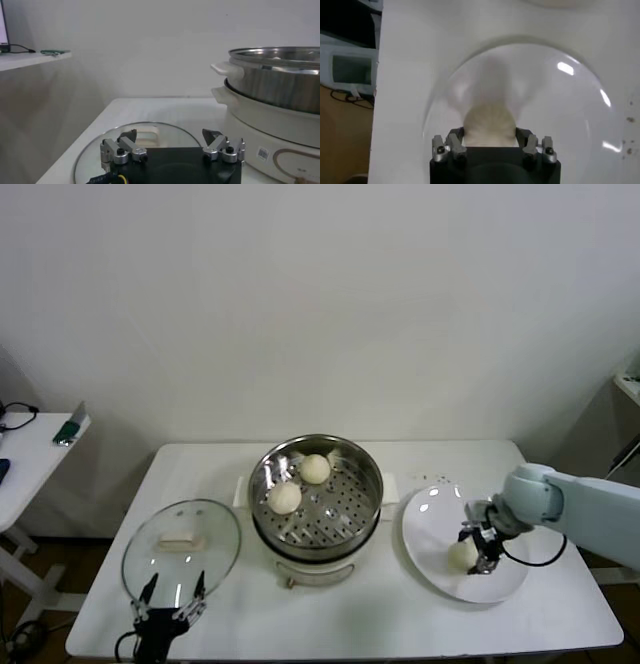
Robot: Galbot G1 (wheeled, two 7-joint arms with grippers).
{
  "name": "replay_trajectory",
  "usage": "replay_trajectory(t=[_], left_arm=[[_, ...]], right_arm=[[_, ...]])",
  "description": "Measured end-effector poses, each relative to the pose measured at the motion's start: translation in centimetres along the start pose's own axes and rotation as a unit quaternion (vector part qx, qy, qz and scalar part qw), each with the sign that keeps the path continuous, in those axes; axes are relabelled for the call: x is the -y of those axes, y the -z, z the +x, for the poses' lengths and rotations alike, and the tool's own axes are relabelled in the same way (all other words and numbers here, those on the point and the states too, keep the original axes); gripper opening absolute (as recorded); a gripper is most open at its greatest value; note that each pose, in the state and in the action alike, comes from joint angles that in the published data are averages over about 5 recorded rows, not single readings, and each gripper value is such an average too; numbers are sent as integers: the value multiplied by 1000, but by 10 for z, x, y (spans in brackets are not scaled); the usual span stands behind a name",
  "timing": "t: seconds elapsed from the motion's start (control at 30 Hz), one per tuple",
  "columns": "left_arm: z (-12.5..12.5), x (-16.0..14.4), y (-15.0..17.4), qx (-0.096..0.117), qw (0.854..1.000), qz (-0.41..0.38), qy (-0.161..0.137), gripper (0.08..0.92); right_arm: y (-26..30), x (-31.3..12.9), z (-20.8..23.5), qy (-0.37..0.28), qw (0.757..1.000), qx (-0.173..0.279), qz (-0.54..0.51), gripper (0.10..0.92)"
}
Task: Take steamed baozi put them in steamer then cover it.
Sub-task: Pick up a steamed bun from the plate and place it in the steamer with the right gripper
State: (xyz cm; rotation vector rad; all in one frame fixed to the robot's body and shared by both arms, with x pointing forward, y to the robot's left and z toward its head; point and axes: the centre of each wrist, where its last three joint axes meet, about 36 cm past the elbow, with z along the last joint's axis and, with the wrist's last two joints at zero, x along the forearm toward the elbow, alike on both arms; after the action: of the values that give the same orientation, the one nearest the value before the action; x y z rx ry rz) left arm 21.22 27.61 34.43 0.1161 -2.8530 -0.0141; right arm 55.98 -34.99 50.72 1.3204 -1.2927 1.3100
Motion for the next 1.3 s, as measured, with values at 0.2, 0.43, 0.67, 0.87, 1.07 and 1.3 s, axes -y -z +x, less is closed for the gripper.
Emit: replay_trajectory(t=[0.2,0.43,0.67,0.87,1.07,1.3], left_arm=[[0,1,1,0,1000,-2,-1,823],[-1,3,3,1,1000,-3,-3,823],[0,2,3,1,1000,-4,-1,823],[2,0,5,2,1000,-5,1,823],[3,-1,5,2,1000,-5,2,823],[3,-1,6,3,1000,-4,3,823]], right_arm=[[26,40,75,-33,996,1,86,687],[97,71,174,-95,964,2,248,687],[197,53,212,-126,893,9,432,687],[254,30,189,-115,833,13,541,687],[278,18,155,-101,796,17,596,687],[290,16,116,-89,775,19,625,687]])
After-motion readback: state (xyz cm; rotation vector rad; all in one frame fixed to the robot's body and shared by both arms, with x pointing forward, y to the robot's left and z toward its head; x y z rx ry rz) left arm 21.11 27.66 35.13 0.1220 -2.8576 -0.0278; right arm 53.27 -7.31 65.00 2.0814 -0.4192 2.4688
